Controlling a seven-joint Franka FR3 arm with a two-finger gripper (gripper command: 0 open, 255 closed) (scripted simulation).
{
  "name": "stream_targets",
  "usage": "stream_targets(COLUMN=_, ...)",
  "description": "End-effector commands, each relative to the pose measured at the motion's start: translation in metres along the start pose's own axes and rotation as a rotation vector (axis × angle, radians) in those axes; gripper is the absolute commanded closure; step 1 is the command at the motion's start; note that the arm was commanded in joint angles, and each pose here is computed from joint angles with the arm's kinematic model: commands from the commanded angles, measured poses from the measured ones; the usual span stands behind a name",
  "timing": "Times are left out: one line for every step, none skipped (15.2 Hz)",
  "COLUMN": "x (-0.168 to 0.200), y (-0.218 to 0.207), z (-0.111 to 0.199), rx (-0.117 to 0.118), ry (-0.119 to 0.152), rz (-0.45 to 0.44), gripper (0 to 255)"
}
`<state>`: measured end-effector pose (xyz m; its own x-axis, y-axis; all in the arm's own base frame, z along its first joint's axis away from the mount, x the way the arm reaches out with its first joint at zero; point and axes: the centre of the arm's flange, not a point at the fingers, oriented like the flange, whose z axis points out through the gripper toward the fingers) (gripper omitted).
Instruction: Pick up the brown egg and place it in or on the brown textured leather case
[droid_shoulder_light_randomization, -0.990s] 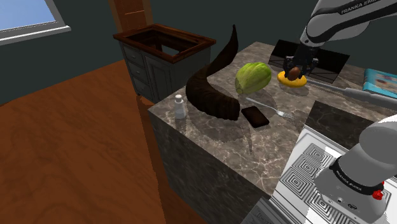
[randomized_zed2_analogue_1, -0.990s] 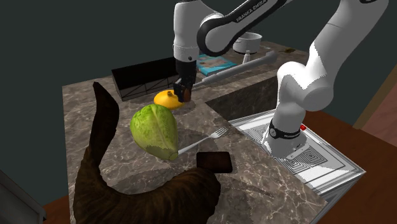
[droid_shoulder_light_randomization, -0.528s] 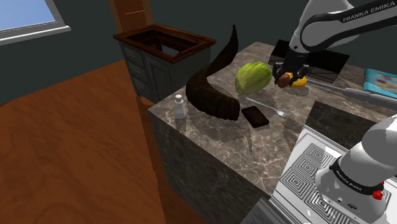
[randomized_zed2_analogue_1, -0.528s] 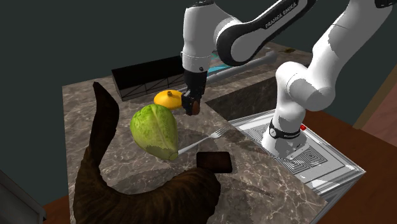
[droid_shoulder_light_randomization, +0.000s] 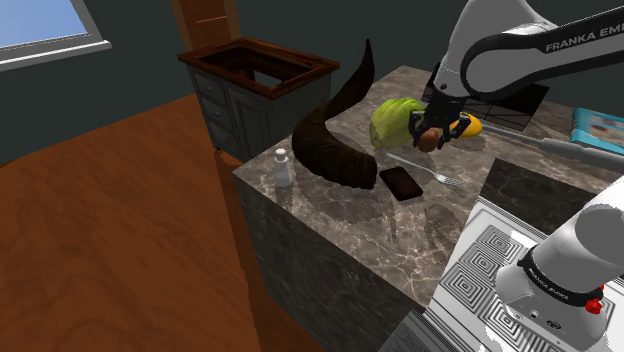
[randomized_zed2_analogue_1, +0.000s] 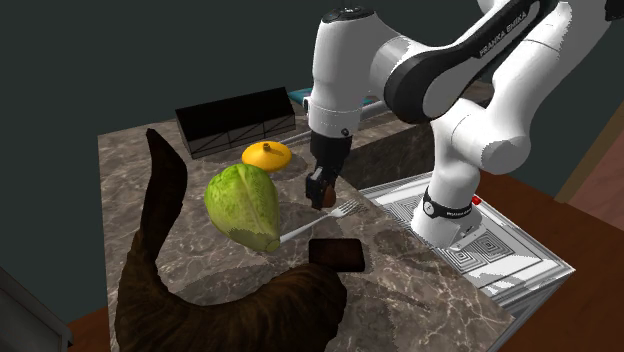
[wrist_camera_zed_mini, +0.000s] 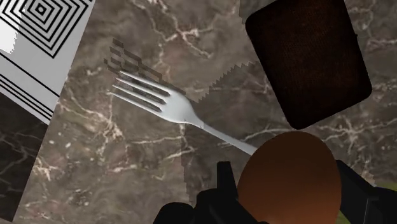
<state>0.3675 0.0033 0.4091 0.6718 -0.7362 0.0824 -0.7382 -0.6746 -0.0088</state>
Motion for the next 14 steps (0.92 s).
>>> stream_targets(x=-0.022, y=-0.018, z=-0.003, rx=0.000, ry=0.000, rz=0.002, gripper=255)
stream_targets(x=-0.032, y=-0.026, z=-0.003, rx=0.000, ry=0.000, rz=0.002, gripper=255)
stream_targets(x=-0.042, y=-0.034, z=-0.004, rx=0.000, ry=0.000, rz=0.002, gripper=255)
stream_targets(x=-0.053, y=-0.043, z=-0.004, rx=0.000, ry=0.000, rz=0.002, gripper=255)
stream_targets(x=-0.066, y=-0.053, z=-0.005, rx=0.000, ry=0.000, rz=0.002, gripper=255)
stream_targets(x=-0.066, y=-0.053, z=0.000, rx=0.000, ry=0.000, rz=0.002, gripper=255)
stream_targets(x=-0.067, y=-0.053, z=0.005, rx=0.000, ry=0.000, rz=0.002, gripper=255)
stream_targets(x=-0.067, y=-0.053, z=0.010, rx=0.000, ry=0.000, rz=0.002, gripper=255)
stream_targets(x=-0.068, y=-0.053, z=0.016, rx=0.000, ry=0.000, rz=0.002, gripper=255)
stream_targets(x=-0.068, y=-0.053, z=0.021, rx=0.000, ry=0.000, rz=0.002, gripper=255)
stream_targets(x=-0.069, y=-0.053, z=0.026, rx=0.000, ry=0.000, rz=0.002, gripper=255)
stream_targets(x=-0.069, y=-0.053, z=0.032, rx=0.000, ry=0.000, rz=0.002, gripper=255)
stream_targets(x=-0.069, y=-0.053, z=0.037, rx=0.000, ry=0.000, rz=0.002, gripper=255)
stream_targets(x=-0.070, y=-0.053, z=0.042, rx=0.000, ry=0.000, rz=0.002, gripper=255)
